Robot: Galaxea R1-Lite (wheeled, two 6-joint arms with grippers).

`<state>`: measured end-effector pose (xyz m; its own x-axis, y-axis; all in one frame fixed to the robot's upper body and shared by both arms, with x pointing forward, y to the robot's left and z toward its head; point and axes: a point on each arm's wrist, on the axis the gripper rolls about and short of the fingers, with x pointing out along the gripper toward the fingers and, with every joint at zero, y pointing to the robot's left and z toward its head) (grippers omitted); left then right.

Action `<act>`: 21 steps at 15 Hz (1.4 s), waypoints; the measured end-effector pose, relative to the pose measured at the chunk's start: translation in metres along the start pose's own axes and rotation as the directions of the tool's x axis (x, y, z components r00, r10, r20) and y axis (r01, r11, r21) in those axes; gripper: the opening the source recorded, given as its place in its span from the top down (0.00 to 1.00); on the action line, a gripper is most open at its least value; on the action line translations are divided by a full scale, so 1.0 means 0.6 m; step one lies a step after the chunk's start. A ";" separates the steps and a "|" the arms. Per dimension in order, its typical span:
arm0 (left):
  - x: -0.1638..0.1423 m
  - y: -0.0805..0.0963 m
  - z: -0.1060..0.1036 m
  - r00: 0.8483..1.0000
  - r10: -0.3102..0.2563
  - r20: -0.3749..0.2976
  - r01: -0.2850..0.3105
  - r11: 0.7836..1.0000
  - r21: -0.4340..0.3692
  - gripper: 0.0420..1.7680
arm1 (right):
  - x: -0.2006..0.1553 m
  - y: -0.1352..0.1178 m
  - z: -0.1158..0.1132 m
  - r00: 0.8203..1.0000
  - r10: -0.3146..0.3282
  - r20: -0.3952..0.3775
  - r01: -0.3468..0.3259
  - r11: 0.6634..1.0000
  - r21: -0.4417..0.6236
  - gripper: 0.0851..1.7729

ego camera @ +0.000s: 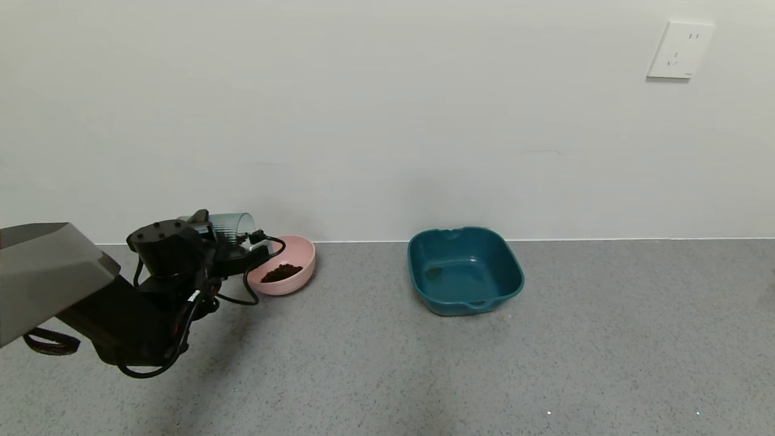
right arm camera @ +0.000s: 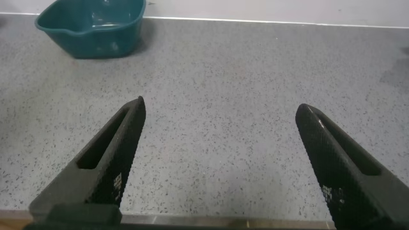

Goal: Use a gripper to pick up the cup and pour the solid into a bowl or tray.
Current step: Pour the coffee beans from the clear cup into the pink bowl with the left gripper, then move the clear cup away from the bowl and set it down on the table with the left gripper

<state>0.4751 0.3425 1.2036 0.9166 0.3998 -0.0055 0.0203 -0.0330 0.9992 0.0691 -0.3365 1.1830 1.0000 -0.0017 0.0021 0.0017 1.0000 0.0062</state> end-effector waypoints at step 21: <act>-0.111 0.112 -0.035 0.900 -0.406 0.159 0.428 0.756 -0.496 0.28 | 0.000 0.000 0.000 1.000 0.000 0.000 0.000 1.000 0.000 0.04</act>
<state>0.4072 0.3331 1.2722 0.8803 0.2277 -0.4162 0.2098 0.6001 0.7719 0.0691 -0.3365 1.1830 1.0000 -0.0017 0.0021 0.0017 1.0000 0.0057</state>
